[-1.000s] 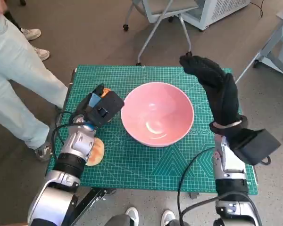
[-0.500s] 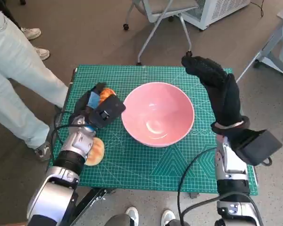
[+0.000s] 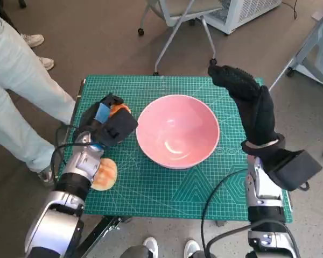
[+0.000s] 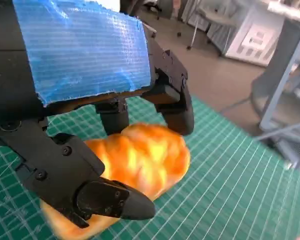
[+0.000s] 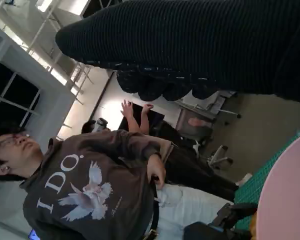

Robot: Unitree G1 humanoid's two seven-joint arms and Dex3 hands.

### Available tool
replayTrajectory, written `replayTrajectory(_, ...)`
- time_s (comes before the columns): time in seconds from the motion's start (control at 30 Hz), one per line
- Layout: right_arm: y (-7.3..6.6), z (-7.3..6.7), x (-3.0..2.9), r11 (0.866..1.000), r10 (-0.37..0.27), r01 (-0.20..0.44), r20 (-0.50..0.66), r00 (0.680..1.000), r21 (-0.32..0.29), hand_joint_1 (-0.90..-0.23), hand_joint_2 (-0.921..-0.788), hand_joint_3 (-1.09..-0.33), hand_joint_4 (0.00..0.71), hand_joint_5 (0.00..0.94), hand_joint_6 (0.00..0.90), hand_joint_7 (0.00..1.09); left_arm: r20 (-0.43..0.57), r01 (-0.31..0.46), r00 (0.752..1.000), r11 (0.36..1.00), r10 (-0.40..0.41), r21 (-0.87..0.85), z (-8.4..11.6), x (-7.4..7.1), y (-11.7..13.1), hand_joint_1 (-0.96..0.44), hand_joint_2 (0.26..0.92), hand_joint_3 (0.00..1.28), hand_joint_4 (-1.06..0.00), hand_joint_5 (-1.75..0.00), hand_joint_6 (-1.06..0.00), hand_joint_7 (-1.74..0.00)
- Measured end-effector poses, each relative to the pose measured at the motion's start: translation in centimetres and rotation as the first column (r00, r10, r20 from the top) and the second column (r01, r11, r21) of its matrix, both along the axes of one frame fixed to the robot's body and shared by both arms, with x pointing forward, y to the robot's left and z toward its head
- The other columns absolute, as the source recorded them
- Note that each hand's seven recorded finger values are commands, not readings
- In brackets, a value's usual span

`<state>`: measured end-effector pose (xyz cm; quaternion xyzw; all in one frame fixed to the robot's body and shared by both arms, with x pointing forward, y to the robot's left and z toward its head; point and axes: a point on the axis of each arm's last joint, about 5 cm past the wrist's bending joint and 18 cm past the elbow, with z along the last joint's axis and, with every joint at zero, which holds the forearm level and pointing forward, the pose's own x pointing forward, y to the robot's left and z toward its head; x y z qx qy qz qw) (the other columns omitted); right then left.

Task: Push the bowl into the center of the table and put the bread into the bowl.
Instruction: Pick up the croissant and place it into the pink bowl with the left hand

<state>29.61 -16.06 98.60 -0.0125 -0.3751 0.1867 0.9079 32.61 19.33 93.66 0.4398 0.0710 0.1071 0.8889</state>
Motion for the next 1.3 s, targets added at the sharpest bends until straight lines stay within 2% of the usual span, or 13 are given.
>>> replayTrajectory(0.1, 0.0, 0.0, 0.01, 1.000, -0.001, 0.001, -0.001, 1.000, 0.002, -0.679, -0.921, -0.794, 0.158, 0.001, 0.000, 0.57, 0.042, -0.007, 0.999, 1.000, 0.007, -0.010, 0.6, -0.3, 0.2, 0.01, 0.846, 0.16, -0.74, -1.27, -0.71, -0.92)
replayTrajectory(0.27, 0.2, -0.1, 0.01, 1.000, 0.003, -0.003, -0.004, 1.000, 0.008, -0.681, -0.921, -0.794, 0.158, 0.001, 0.000, 0.57, 0.149, 0.010, 0.989, 1.000, -0.006, -0.028, 2.1, -1.0, 0.2, 0.00, 0.896, 0.06, -0.79, -1.14, -0.68, -1.03)
replayTrajectory(0.47, 0.4, -0.2, 0.01, 1.000, 0.008, -0.008, -0.006, 1.000, 0.015, -0.683, -0.921, -0.793, 0.158, 0.001, 0.000, 0.57, 0.285, 0.048, 0.958, 0.998, -0.034, -0.043, 4.2, -2.1, 0.1, 0.00, 0.910, 0.03, -0.81, -1.05, -0.64, -1.12)
replayTrajectory(0.73, 0.5, -0.2, 0.00, 1.000, 0.009, -0.009, -0.005, 1.000, 0.019, -0.683, -0.921, -0.794, 0.157, 0.000, -0.001, 0.57, 0.435, 0.104, 0.897, 0.994, -0.077, -0.038, 6.7, -3.4, -0.3, 0.00, 0.905, 0.02, -0.83, -1.04, -0.66, -1.09)
replayTrajectory(1.07, 0.4, -0.2, -0.02, 1.000, 0.009, -0.009, -0.006, 1.000, 0.022, -0.684, -0.921, -0.794, 0.157, 0.000, -0.001, 0.57, 0.542, 0.170, 0.823, 0.984, -0.169, 0.048, 8.8, -5.0, -1.6, 0.00, 0.889, 0.01, -0.86, -1.04, -0.73, -0.99)
replayTrajectory(1.3, 0.4, -0.2, -0.09, 1.000, 0.009, -0.008, -0.004, 1.000, 0.023, -0.683, -0.921, -0.794, 0.157, 0.000, 0.000, 0.57, 0.572, 0.271, 0.769, 0.956, -0.283, 0.109, 10.3, -6.2, -3.1, 0.00, 0.887, 0.01, -0.88, -1.03, -0.73, -0.98)
